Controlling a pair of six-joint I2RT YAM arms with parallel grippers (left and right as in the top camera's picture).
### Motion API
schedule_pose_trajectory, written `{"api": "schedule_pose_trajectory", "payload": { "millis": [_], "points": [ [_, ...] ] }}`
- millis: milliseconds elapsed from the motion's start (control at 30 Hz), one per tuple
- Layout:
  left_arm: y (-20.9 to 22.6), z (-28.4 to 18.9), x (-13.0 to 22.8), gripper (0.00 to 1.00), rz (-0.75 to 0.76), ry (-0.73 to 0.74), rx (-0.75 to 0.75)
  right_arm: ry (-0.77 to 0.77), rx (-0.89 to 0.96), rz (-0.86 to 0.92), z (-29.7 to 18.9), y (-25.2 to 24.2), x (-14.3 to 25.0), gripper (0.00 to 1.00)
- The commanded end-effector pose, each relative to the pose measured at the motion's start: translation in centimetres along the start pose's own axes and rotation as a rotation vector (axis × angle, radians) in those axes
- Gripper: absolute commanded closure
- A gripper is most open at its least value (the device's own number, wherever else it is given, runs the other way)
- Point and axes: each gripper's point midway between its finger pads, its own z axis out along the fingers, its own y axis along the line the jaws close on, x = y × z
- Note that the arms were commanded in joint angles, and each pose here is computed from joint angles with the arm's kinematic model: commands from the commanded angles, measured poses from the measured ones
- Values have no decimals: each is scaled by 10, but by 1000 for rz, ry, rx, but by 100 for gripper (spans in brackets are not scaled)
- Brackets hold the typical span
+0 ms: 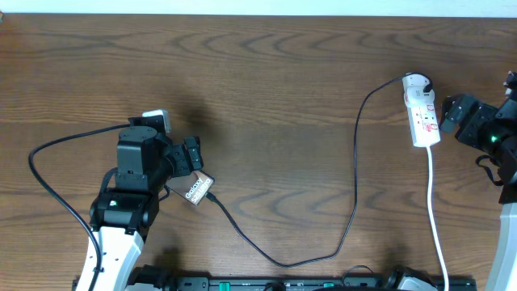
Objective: Plug charger to phone and switch on socket
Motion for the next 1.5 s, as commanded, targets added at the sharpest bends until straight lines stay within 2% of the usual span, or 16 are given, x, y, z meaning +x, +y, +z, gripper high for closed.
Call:
{"api": "schedule_pose_trajectory", "payload": {
  "millis": [0, 400, 600, 733, 933, 1067, 1167, 1267, 1467],
  "points": [
    [-2, -4, -9, 7, -6, -21, -1, 5, 11, 15, 0, -3, 2, 1],
    [-9, -19, -6, 7, 25, -38, 13, 6, 11, 15, 1, -3, 2, 1],
    [-1, -41, -2, 7, 27, -142, 4, 6, 11, 15, 1, -3, 2, 1],
    [-1, -58, -10, 6, 29, -317, 39, 6, 11, 15, 1, -3, 2, 1],
    [-15, -99, -40, 7, 40, -716, 182, 6, 11, 15, 1, -3, 2, 1],
    [-16, -121, -42, 7, 56, -934, 247, 6, 11, 15, 1, -3, 2, 1],
    [-14, -126, -37, 6, 73, -1038, 271, 6, 11, 15, 1, -3, 2, 1],
    [-6, -117, -27, 7, 69, -1050, 256, 6, 10, 15, 1, -3, 2, 1],
    [19, -87, -9, 6, 52, -913, 149, 6, 11, 15, 1, -3, 2, 1]
  ]
}}
